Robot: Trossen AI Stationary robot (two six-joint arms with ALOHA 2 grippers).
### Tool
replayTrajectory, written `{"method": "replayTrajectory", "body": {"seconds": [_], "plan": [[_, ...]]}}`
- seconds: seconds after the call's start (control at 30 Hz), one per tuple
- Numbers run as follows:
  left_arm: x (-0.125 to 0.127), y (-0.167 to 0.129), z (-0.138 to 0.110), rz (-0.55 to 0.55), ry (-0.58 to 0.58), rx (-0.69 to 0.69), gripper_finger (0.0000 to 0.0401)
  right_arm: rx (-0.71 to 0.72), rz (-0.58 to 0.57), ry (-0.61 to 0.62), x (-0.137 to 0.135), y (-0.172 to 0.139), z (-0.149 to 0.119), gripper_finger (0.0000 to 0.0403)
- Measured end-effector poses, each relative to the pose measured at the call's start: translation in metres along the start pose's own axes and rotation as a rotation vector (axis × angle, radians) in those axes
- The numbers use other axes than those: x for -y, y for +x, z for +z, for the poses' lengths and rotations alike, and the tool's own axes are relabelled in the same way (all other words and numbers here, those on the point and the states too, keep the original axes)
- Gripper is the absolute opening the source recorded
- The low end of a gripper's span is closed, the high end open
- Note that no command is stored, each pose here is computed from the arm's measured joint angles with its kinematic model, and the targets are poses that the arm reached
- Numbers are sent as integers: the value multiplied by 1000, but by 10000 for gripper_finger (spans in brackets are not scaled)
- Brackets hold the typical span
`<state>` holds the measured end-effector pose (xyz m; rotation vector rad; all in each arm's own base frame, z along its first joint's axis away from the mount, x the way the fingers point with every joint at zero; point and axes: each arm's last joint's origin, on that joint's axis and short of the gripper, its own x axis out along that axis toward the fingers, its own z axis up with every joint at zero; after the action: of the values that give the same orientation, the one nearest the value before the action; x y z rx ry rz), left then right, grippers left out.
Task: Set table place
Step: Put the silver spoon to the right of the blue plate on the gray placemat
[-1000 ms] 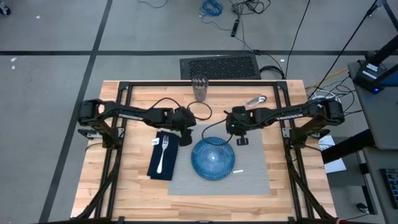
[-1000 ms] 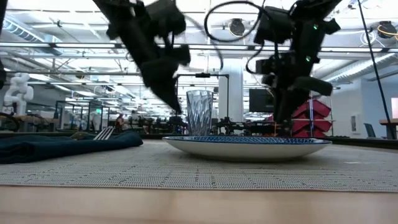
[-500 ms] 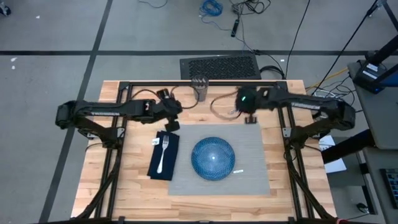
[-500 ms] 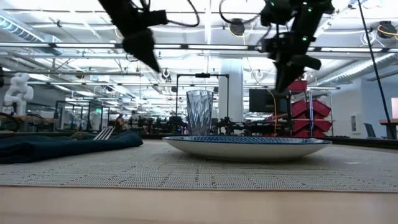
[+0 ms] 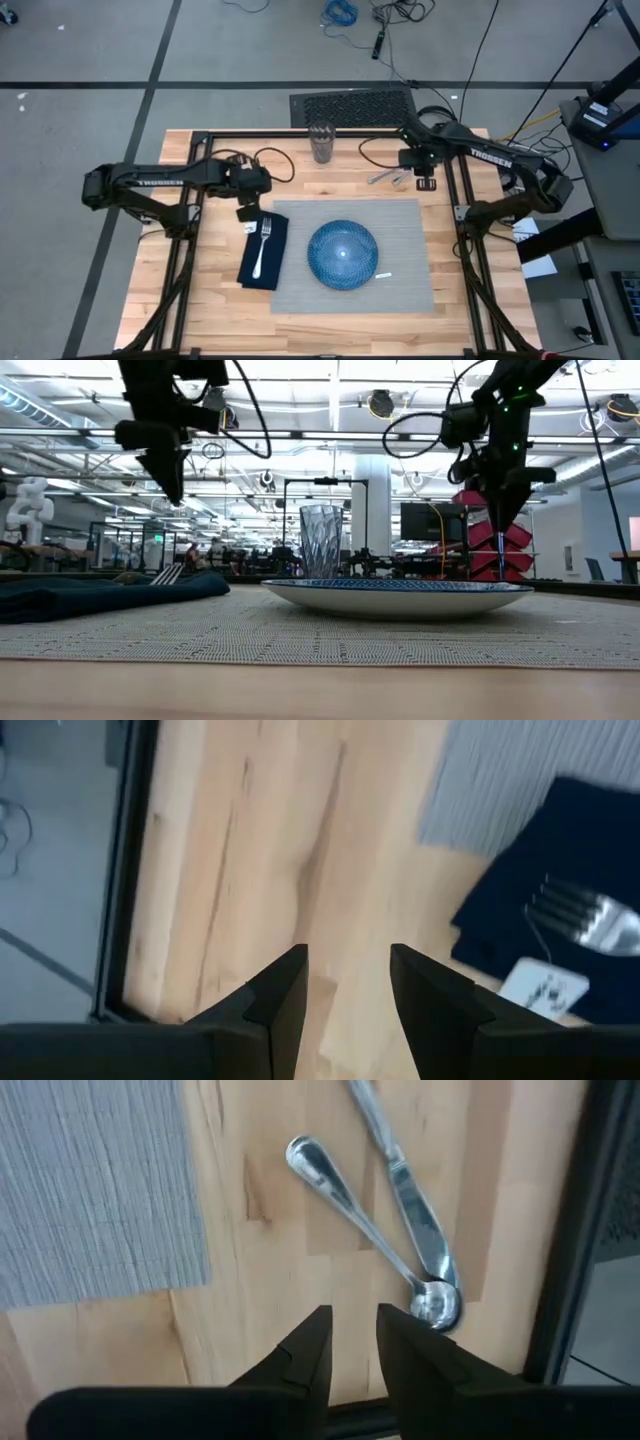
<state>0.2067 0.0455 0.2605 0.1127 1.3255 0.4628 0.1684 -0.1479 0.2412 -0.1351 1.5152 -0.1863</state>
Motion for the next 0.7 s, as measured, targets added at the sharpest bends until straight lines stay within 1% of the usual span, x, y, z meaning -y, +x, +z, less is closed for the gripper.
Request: {"method": "replayTrajectory", "body": {"seconds": [0.13, 0.47, 0.7], "plan": [[2, 2, -7, -1, -14, -58, 130, -30, 25, -41, 0, 10, 2, 68], [10, 16, -19, -9, 2, -123, 130, -108, 86, -87, 15, 38, 3, 68], [14, 25, -27, -6, 2, -159, 130, -108, 46, -120, 27, 50, 5, 68]]}}
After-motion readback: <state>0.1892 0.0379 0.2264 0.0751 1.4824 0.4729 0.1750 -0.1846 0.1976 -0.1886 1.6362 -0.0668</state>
